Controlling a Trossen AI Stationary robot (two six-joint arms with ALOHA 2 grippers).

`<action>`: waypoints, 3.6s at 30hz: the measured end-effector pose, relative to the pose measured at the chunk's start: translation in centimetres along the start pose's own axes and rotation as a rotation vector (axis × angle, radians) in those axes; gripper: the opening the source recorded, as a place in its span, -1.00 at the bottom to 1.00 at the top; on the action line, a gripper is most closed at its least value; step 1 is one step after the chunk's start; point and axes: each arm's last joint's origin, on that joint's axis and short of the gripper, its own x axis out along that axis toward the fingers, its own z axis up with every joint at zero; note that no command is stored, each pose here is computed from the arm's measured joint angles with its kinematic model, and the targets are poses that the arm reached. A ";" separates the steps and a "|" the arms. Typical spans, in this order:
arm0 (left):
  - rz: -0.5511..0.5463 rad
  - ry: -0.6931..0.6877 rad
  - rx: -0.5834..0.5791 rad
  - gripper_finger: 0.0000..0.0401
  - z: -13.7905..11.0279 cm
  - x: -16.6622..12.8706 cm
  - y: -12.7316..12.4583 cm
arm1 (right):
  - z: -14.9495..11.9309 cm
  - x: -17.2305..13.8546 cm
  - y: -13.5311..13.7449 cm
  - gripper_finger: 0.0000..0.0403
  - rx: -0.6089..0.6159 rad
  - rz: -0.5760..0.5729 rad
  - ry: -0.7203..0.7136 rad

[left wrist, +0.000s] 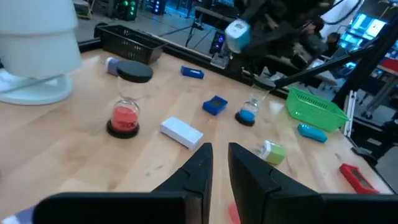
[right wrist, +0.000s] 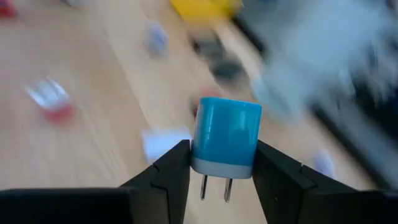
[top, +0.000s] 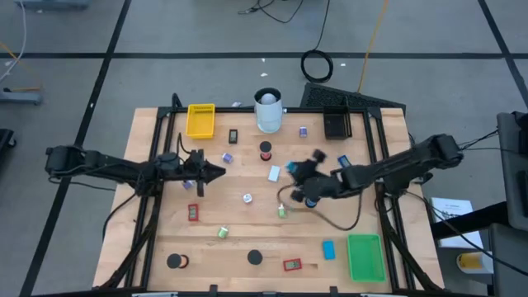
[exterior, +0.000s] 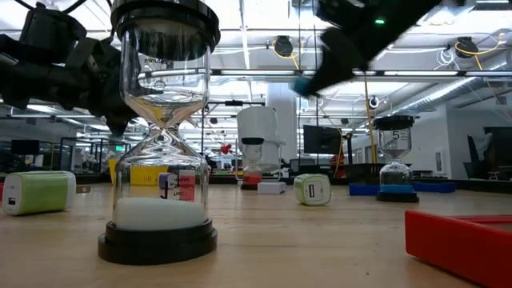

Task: Pick & Place Office items
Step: Put the blue charger adapter in the yellow bin

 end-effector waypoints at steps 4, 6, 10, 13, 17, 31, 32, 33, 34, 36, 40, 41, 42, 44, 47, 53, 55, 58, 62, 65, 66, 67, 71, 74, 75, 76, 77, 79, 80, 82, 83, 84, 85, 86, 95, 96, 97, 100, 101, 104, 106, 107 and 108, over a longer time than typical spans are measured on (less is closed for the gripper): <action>-0.034 0.005 -0.024 -0.54 0.6 1.1 -0.9 | 0.5 2.6 1.9 -0.30 -0.162 -0.009 -0.134; -0.032 0.011 -0.039 -0.42 0.8 1.8 -1.3 | 0.3 3.7 2.6 -0.30 -0.208 -0.021 -0.159; 0.005 0.028 -0.037 -0.13 1.1 3.4 -2.2 | -0.7 5.2 3.7 -0.30 -0.279 -0.038 -0.163; 0.038 0.038 -0.045 0.09 1.2 4.7 -2.8 | -1.4 6.0 4.4 -0.29 -0.324 -0.060 -0.141; 0.078 0.031 -0.054 0.32 1.8 6.8 -3.4 | -1.2 6.6 5.4 -0.29 -0.404 -0.087 -0.139; 0.133 0.061 -0.053 0.59 1.8 10.8 -3.9 | 0.4 6.0 7.7 -0.29 -0.588 -0.135 -0.170; 0.126 0.057 -0.055 0.59 1.9 10.8 -3.9 | 0.5 5.9 7.8 -0.29 -0.597 -0.136 -0.175; 0.121 0.054 -0.063 0.59 1.9 10.8 -3.9 | 0.5 5.8 7.9 -0.29 -0.606 -0.137 -0.176; 0.119 0.051 -0.067 0.59 1.9 10.8 -4.0 | 0.5 5.7 7.9 -0.29 -0.611 -0.136 -0.177; 0.115 0.048 -0.070 0.59 1.9 10.8 -4.0 | 0.5 5.7 7.9 -0.29 -0.612 -0.136 -0.177; 0.075 0.018 -0.105 0.59 2.3 10.8 -4.2 | 0.4 5.7 8.0 -0.29 -0.639 -0.130 -0.177; 0.065 0.017 -0.106 0.59 2.4 10.8 -4.2 | 0.4 5.8 7.9 -0.29 -0.640 -0.131 -0.175; 0.062 0.015 -0.106 0.59 2.4 10.8 -4.3 | 0.4 5.8 7.8 -0.29 -0.643 -0.132 -0.174; 0.073 0.005 -0.108 0.59 2.4 10.8 -4.3 | 0.5 5.9 7.8 -0.29 -0.646 -0.133 -0.175; 0.092 0.007 -0.126 0.59 2.4 10.8 -4.0 | 0.6 5.8 7.8 -0.29 -0.651 -0.139 -0.188; 0.086 0.005 -0.128 0.59 2.5 10.9 -4.2 | 0.8 5.7 8.0 -0.29 -0.653 -0.117 -0.212; 0.088 0.012 -0.126 0.57 2.6 11.3 -4.3 | 0.9 5.7 8.0 -0.29 -0.656 -0.120 -0.219; 0.083 0.025 -0.121 0.48 2.4 11.8 -4.4 | 1.0 5.7 8.0 -0.29 -0.656 -0.119 -0.225; 0.083 0.038 -0.123 0.30 2.1 12.3 -4.4 | 0.9 5.6 8.1 -0.29 -0.674 -0.120 -0.226; 0.078 0.035 -0.125 0.13 2.1 12.4 -4.4 | 0.7 5.7 8.2 -0.29 -0.681 -0.122 -0.221; 0.074 0.034 -0.124 0.08 2.1 12.4 -4.4 | 0.6 5.8 8.3 -0.29 -0.680 -0.123 -0.219; 0.069 0.037 -0.123 0.02 2.1 12.4 -4.4 | 0.5 5.9 8.4 -0.29 -0.685 -0.123 -0.217; 0.058 0.037 -0.114 -0.18 2.1 12.4 -4.4 | 0.4 5.9 8.5 -0.28 -0.694 -0.121 -0.213; 0.064 0.051 -0.097 -0.29 2.0 12.4 -4.4 | 0.1 6.2 8.7 -0.24 -0.687 -0.133 -0.212; 0.065 0.053 -0.087 -0.30 2.0 12.4 -4.3 | 0.2 6.1 8.7 -0.22 -0.684 -0.136 -0.216; 0.064 0.048 -0.078 -0.30 2.0 12.4 -4.3 | 0.2 6.0 8.8 -0.19 -0.676 -0.145 -0.220; 0.068 0.045 -0.071 -0.30 2.1 12.4 -4.3 | 0.3 5.9 8.8 -0.15 -0.673 -0.146 -0.226; 0.081 0.055 -0.058 -0.29 2.0 12.4 -4.2 | 0.4 5.7 8.9 -0.07 -0.667 -0.161 -0.227; 0.088 0.063 -0.053 -0.28 2.0 12.3 -4.1 | 0.4 5.7 8.9 -0.02 -0.661 -0.185 -0.220; 0.112 0.068 -0.044 -0.26 2.2 12.1 -3.8 | 0.5 5.5 8.8 0.08 -0.641 -0.243 -0.209; 0.124 0.067 -0.039 -0.26 2.4 12.0 -3.7 | 0.6 5.4 8.7 0.14 -0.639 -0.274 -0.201; 0.136 0.067 -0.031 -0.26 2.7 11.8 -3.6 | 0.7 5.2 8.6 0.19 -0.638 -0.303 -0.190; 0.148 0.072 -0.021 -0.26 2.8 11.5 -3.4 | 0.8 5.1 8.5 0.24 -0.633 -0.335 -0.180; 0.161 0.073 -0.013 -0.26 2.9 11.3 -3.3 | 1.0 5.0 8.3 0.28 -0.630 -0.361 -0.173; 0.500 0.106 0.127 -0.25 6.3 7.0 -1.7 | 2.3 4.0 5.6 0.14 -0.570 -0.505 -0.108; 0.548 0.098 0.136 -0.25 6.8 6.4 -1.5 | 2.2 3.9 5.1 0.05 -0.548 -0.508 -0.110; 0.602 0.094 0.144 -0.25 7.2 5.7 -1.2 | 2.1 3.7 4.7 -0.04 -0.531 -0.510 -0.109; 0.776 0.108 0.167 -0.25 8.0 3.8 0.1 | 1.6 3.1 3.3 -0.36 -0.464 -0.504 -0.123; 0.820 0.100 0.167 -0.25 8.3 3.3 0.5 | 1.5 2.7 2.9 -0.47 -0.436 -0.487 -0.139; 0.912 0.077 0.174 -0.25 8.7 2.0 1.8 | 1.0 1.8 1.7 -0.79 -0.349 -0.427 -0.184; 0.960 0.052 0.169 -0.25 8.3 1.5 2.9 | 0.5 1.2 1.0 -0.94 -0.309 -0.376 -0.212; 0.986 0.047 0.167 -0.25 7.8 1.2 3.6 | 0.3 0.9 0.7 -0.97 -0.297 -0.360 -0.218; 1.018 0.037 0.158 -0.25 7.4 0.9 4.3 | 0.2 0.7 0.4 -0.96 -0.275 -0.354 -0.227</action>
